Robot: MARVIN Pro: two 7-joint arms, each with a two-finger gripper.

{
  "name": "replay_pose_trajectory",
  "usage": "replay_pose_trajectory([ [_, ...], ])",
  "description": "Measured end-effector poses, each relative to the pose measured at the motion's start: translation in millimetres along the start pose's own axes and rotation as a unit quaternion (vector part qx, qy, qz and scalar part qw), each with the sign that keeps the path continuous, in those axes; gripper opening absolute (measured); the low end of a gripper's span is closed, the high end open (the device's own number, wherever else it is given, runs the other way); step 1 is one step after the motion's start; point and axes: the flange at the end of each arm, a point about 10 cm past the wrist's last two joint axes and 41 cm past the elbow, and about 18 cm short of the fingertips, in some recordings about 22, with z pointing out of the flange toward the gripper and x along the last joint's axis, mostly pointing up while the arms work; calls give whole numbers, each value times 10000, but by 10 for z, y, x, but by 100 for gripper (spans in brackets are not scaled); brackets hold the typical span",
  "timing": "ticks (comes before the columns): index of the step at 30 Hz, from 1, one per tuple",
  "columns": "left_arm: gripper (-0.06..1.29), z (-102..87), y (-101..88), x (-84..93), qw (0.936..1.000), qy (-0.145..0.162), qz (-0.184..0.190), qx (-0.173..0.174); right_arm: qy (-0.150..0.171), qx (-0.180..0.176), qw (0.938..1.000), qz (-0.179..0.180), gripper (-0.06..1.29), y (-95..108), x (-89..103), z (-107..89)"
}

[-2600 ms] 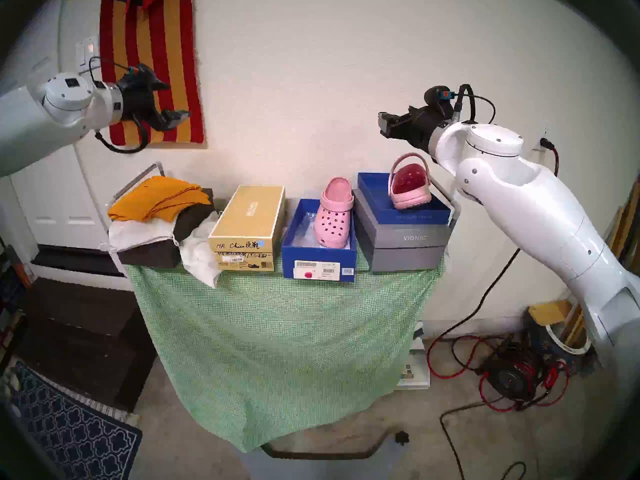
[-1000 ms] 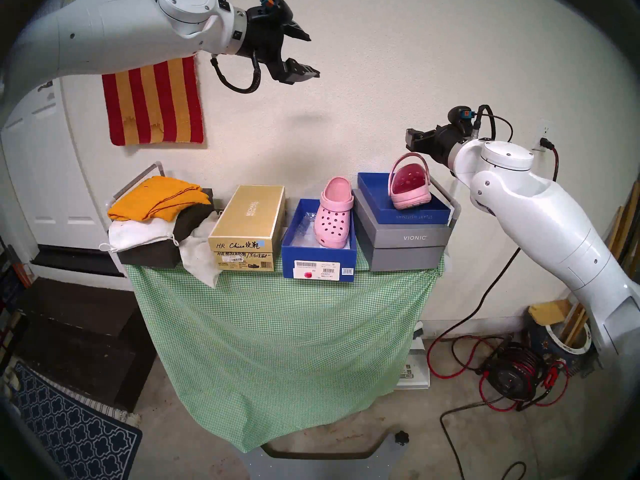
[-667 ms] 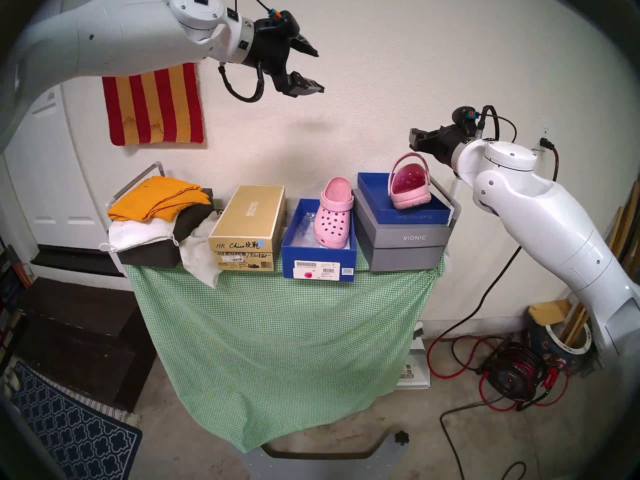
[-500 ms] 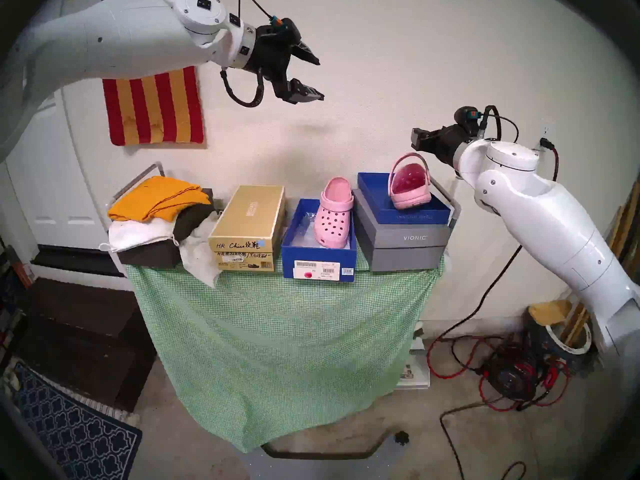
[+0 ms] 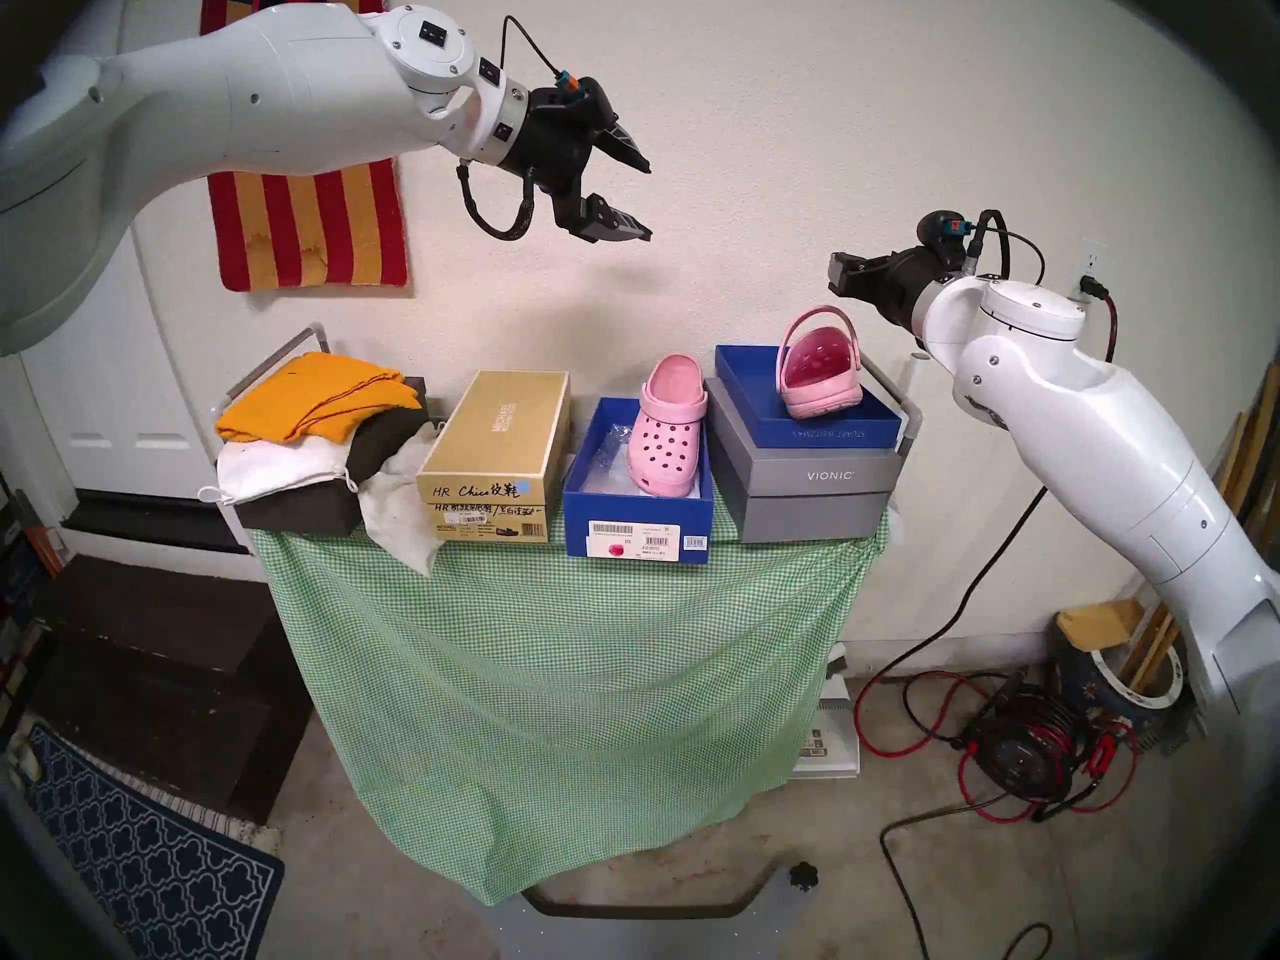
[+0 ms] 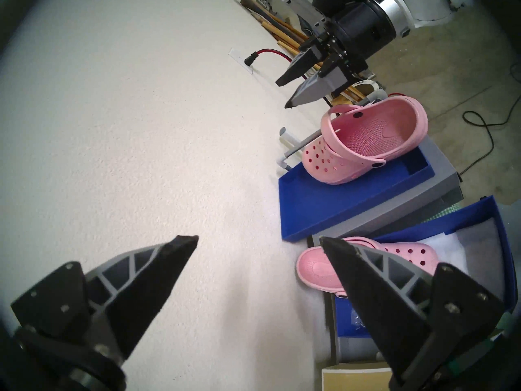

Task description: Take shoe out of the box

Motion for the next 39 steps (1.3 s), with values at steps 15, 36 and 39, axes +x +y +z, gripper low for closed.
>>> replay_pose_trajectory([
  [15,122,316,141,40,9974,200,21,-695,-18,-29,9999,146,120,6,1,-22],
  [36,122,564,302,68,9875,488,-27,-1500,-35,-69,9996,284,120,9,14,-47],
  [39,122,576,307,51,9865,469,-5,-1569,-37,-74,9995,300,120,8,16,-50],
])
